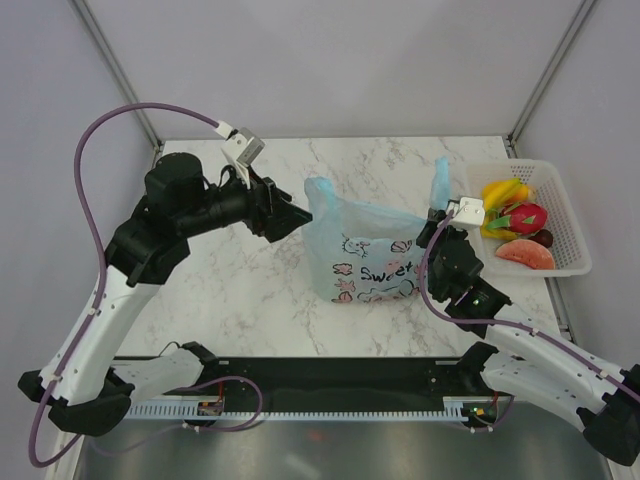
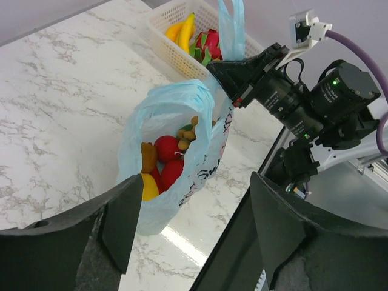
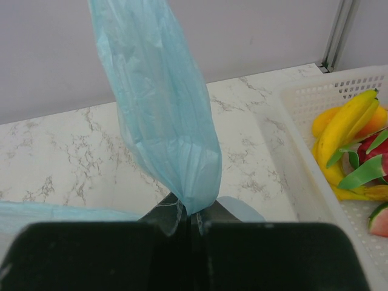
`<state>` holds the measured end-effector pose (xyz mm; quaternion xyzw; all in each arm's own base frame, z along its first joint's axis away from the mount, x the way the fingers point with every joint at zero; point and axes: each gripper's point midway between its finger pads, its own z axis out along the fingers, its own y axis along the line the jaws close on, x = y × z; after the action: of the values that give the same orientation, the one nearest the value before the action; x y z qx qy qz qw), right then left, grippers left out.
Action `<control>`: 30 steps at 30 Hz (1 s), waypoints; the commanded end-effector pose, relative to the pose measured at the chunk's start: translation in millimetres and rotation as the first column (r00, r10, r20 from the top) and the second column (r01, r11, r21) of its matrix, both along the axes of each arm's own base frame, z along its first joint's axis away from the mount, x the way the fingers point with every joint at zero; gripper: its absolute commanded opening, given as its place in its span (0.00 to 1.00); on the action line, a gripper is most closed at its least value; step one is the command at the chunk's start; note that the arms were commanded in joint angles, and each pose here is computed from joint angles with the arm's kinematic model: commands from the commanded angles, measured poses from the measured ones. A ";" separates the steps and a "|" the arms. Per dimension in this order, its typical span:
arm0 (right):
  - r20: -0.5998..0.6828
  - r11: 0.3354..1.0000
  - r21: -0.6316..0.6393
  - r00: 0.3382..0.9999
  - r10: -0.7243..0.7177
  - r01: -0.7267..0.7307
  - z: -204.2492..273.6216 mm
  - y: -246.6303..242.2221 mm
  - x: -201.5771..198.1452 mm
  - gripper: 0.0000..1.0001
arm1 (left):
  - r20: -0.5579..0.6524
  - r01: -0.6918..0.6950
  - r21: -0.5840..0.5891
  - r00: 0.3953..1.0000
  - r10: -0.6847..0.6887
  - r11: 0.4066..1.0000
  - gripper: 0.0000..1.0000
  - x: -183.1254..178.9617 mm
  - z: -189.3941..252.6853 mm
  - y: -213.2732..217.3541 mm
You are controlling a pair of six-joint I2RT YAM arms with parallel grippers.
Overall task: Place the fake fruits into the plastic bag and tie a complex knot
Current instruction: Adjust the plastic bag at the center of the board.
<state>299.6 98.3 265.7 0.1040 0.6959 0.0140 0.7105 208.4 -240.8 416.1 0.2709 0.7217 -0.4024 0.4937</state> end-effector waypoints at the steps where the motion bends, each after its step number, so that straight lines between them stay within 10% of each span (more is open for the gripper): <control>1: 0.027 1.000 0.024 0.999 -0.021 0.020 9.2 -4.7 -1.2 0.00 | 0.031 -0.039 0.069 0.999 0.037 0.997 0.81 0.3 -11.5 13.9; 4: 0.030 0.999 0.027 0.999 -0.018 0.017 10.2 -4.1 -1.0 0.00 | 0.083 -0.089 0.088 0.993 0.082 0.992 1.00 5.4 -20.0 23.2; 15: 0.040 0.999 0.044 0.999 0.008 -0.010 15.0 -1.3 -2.9 0.00 | 0.429 -0.073 0.065 0.903 0.038 0.995 1.00 24.0 -72.9 17.3; 30: 0.057 0.997 0.073 0.998 0.029 -0.033 20.8 -0.7 -6.9 0.00 | 0.533 0.022 0.036 0.845 -0.038 0.999 1.00 50.5 -90.7 -18.8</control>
<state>294.2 96.6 276.6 0.1117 0.6854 0.0350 0.7187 257.7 -251.7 299.6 0.3696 0.6243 -0.3068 0.6160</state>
